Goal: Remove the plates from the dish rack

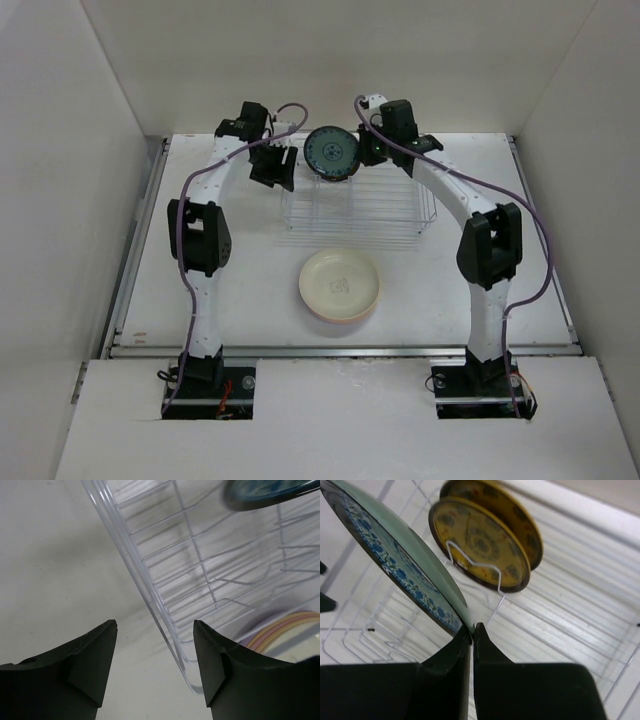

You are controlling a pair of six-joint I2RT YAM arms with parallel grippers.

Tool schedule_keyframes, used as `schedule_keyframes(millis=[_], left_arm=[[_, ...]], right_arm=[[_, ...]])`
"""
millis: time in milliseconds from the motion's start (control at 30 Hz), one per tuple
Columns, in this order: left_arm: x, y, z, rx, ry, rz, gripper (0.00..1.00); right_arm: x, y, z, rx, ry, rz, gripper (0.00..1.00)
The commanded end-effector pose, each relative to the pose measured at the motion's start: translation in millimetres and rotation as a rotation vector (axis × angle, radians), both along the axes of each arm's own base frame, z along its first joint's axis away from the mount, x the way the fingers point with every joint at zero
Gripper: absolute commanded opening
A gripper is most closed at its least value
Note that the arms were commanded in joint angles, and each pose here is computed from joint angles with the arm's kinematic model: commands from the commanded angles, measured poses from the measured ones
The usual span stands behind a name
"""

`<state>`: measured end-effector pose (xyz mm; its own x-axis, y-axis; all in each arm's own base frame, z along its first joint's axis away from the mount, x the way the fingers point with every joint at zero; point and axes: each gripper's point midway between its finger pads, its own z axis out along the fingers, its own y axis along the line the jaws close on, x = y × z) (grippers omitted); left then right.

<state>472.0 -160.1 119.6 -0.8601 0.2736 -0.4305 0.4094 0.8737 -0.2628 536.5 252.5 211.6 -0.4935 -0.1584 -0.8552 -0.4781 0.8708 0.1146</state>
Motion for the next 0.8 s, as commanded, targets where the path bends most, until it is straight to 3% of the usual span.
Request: schedule_keyframes(millis=[0, 133, 400, 533, 767], left_arm=[[-2.1, -11.4, 79.1, -0.088, -0.216, -0.133, 0.59], [3.9, -14.0, 82.8, -0.096, -0.254, -0.157, 0.61], [0.8, -41.9, 91.4, -0.261, -0.241, -0.214, 0.65], [3.4, -44.1, 82.2, -0.243, -0.215, -0.202, 0.65], [16.7, -35.9, 83.7, -0.194, -0.25, -0.139, 0.65]], right_arm=[[-15.3, 7.2, 18.3, 0.063, 0.002, 0.032, 0.0], [-28.1, 17.7, 18.9, 0.085, 0.019, 0.089, 0.0], [-58.6, 49.4, 13.9, 0.163, 0.076, 0.267, 0.0], [-69.4, 60.9, 16.3, 0.184, 0.084, 0.334, 0.0], [-65.9, 59.5, 25.8, 0.167, 0.045, 0.299, 0.0]])
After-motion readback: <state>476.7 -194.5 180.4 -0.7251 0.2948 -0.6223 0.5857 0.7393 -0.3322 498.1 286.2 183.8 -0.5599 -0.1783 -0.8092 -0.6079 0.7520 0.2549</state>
